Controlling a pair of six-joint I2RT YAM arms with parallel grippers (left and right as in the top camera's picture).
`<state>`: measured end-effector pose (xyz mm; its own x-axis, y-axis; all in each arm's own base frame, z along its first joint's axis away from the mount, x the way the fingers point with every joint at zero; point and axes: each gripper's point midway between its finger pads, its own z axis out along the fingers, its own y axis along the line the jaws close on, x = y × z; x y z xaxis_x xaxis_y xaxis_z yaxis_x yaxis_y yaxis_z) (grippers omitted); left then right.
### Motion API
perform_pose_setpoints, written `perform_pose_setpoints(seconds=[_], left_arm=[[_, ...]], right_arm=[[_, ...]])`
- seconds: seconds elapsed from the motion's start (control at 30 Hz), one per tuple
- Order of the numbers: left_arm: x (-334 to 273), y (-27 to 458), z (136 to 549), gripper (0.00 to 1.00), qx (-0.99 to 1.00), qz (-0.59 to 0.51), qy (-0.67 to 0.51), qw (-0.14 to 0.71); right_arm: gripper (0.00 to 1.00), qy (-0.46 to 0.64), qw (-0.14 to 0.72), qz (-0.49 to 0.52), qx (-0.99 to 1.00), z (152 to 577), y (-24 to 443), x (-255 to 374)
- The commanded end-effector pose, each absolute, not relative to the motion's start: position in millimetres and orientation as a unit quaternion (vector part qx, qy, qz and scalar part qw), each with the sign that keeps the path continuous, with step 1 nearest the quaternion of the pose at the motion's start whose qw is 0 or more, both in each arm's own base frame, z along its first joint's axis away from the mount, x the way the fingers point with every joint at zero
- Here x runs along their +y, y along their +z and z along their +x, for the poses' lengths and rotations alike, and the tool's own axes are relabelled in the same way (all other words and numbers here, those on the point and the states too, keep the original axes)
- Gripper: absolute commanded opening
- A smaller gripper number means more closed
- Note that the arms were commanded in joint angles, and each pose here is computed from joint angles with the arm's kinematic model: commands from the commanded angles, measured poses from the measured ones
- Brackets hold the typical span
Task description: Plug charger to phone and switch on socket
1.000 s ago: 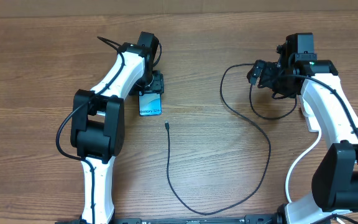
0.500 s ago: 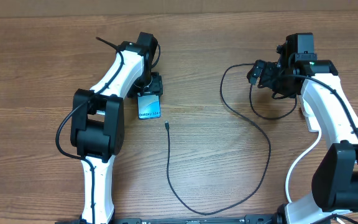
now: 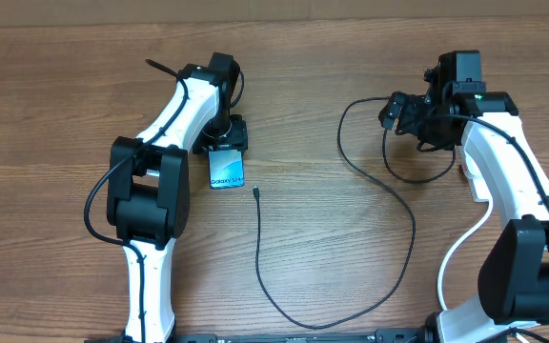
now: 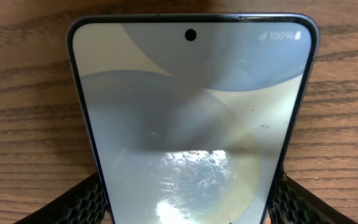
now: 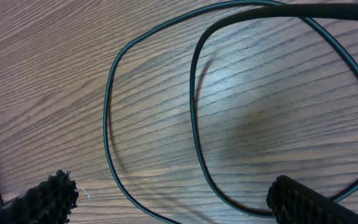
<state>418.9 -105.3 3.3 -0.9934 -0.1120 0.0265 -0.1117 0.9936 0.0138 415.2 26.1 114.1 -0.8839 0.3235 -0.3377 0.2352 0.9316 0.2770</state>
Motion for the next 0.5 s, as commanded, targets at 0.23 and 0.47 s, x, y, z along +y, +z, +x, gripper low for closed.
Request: perform_pose_setpoints(seconds=[0.23, 0.47], left_arm=[[-102, 15, 418, 0.70, -0.998, 0.055, -0.006, 0.009], [-102, 21, 420, 0.69, -0.998, 0.055, -0.006, 0.007]], right_arm=[[1.00, 0.149, 0.171, 0.143, 0.963, 407, 116, 37], [1.00, 0.255, 0.144, 0.119, 0.949, 400, 127, 74]])
